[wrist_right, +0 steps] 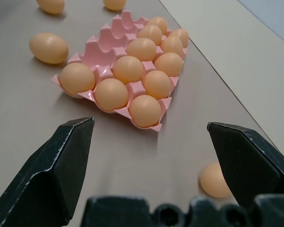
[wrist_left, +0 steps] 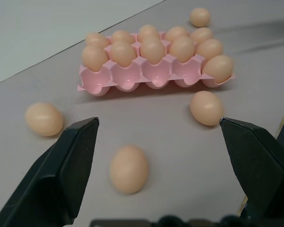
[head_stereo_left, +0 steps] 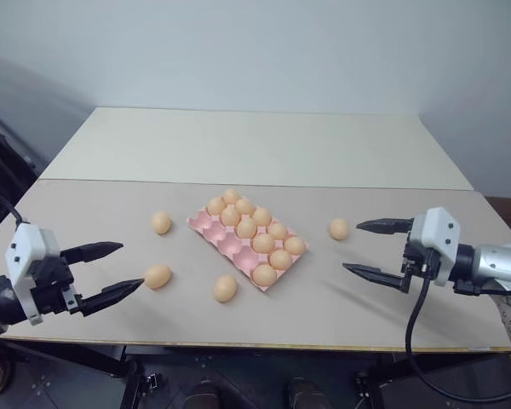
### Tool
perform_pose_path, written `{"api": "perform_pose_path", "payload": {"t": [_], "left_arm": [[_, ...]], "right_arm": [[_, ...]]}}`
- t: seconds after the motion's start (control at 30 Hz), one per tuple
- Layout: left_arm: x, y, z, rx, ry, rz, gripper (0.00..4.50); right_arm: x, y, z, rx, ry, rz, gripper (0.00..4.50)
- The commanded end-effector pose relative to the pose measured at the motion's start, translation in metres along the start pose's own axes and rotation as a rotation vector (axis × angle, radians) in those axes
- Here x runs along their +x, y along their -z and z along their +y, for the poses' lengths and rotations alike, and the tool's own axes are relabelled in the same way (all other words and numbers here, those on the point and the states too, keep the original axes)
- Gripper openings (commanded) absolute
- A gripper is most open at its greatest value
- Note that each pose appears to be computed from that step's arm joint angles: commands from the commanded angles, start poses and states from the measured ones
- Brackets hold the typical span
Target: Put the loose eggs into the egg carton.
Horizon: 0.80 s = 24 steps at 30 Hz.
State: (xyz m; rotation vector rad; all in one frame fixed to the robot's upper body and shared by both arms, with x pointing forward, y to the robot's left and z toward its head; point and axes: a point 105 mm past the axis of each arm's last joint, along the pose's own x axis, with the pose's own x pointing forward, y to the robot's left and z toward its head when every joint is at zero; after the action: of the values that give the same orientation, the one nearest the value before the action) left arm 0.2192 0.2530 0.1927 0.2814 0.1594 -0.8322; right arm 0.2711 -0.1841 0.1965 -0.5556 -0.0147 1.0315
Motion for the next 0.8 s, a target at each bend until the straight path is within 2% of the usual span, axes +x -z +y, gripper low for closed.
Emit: {"api": "perform_pose_path", "payload": {"t": [0.03,0.13,0.8], "left_arm": [[-0.004,-0.01,0.0,0.046,-0.013,-0.029,4.44],[-0.003,-0.017,0.001,0.026,-0.032,-0.075,4.44],[0.009,-0.019,-0.005,0.053,0.072,-0.064,4.44]], "right_arm": [[0.0,-0.008,-0.002,-0.042,0.0,-0.023,4.5],[0.0,-0.007,-0.002,-0.043,0.0,-0.023,4.5],[0.003,-0.005,-0.01,-0.075,0.039,0.017,4.5]]}}
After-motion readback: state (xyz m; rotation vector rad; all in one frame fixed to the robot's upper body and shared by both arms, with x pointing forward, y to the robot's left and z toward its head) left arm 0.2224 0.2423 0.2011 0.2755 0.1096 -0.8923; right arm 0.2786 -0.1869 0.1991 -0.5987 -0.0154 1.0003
